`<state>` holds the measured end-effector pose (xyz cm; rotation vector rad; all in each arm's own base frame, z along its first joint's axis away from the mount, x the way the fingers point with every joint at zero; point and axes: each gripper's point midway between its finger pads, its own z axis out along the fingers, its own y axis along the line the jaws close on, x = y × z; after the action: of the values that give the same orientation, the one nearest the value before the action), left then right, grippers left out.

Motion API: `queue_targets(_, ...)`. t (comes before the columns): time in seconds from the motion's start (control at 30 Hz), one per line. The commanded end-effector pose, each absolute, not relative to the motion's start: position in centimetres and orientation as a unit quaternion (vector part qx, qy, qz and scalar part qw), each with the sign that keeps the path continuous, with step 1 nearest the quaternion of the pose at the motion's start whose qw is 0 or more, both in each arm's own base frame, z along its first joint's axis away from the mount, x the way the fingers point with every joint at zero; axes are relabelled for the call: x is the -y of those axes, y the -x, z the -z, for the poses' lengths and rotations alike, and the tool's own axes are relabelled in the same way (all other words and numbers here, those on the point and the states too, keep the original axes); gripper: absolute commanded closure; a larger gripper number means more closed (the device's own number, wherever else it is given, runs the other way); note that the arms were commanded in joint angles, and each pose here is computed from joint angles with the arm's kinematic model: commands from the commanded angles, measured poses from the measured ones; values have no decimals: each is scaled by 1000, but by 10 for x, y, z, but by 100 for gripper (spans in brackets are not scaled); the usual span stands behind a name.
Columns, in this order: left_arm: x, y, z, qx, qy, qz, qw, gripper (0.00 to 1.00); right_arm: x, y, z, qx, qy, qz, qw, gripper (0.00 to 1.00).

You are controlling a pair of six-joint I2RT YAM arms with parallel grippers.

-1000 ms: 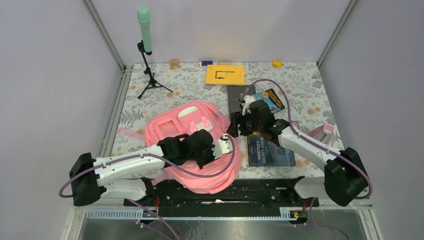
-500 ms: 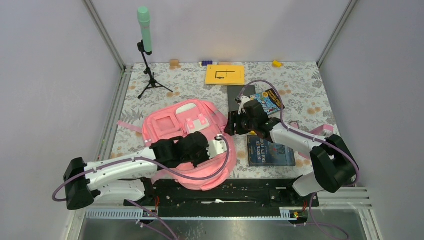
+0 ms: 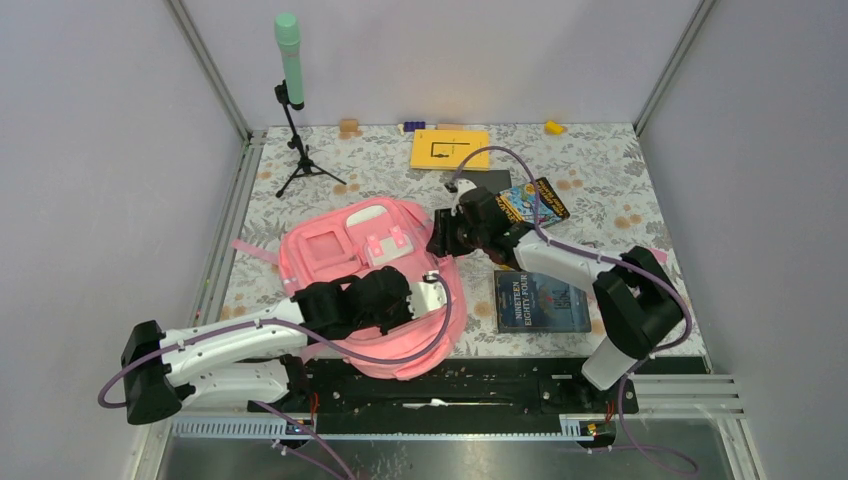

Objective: Pack the student bag
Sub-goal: Unzip the student bag at the center of the board.

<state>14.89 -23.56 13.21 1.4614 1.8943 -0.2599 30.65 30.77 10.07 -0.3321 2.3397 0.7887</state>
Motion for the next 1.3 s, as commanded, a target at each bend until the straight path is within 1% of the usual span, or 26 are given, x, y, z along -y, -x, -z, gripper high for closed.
queue_targets(0.0, 238, -162, -145, -732, -555, 83, 387, 100, -323, -324, -101, -894, 123, -264, 340, 49)
queue_targets(0.13, 237, -163, -147, -732, -551, 82, 391, 100, -320, -329, -84, -911, 117, -216, 332, 54)
queue_targets(0.27, 236, -163, -149, -732, -549, 83, 395, 100, -321, -327, -74, -917, 119, -203, 321, 59)
queue_targets(0.53, 236, -164, -149, -734, -547, 81, 395, 100, -313, -324, -64, -925, 107, -168, 323, 68)
queue_targets(0.67, 236, -164, -148, -735, -547, 80, 393, 100, -323, -323, -63, -924, 108, -191, 314, 70)
queue_targets(0.73, 236, -164, -147, -735, -547, 80, 393, 100, -328, -323, -65, -923, 109, -198, 311, 69)
queue_targets(0.77, 236, -164, -147, -736, -547, 79, 392, 100, -329, -323, -65, -923, 110, -198, 310, 67)
queue_targets(0.83, 236, -165, -147, -736, -546, 79, 393, 100, -329, -325, -65, -924, 111, -191, 312, 68)
queue_targets(0.9, 236, -165, -148, -737, -544, 78, 393, 100, -325, -327, -64, -926, 110, -177, 314, 75)
queue_targets(0.93, 236, -165, -149, -738, -543, 77, 395, 100, -323, -327, -62, -928, 109, -169, 313, 81)
queue_targets(0.97, 235, -166, -148, -739, -540, 76, 395, 100, -319, -328, -60, -930, 108, -158, 314, 90)
queue_targets(1.03, 233, -168, -149, -743, -534, 68, 398, 100, -311, -330, -62, -931, 108, -139, 320, 100)
queue_targets(1.27, 222, -188, -154, -765, -489, 14, 418, 100, -278, -332, -89, -926, 89, -85, 358, 100)
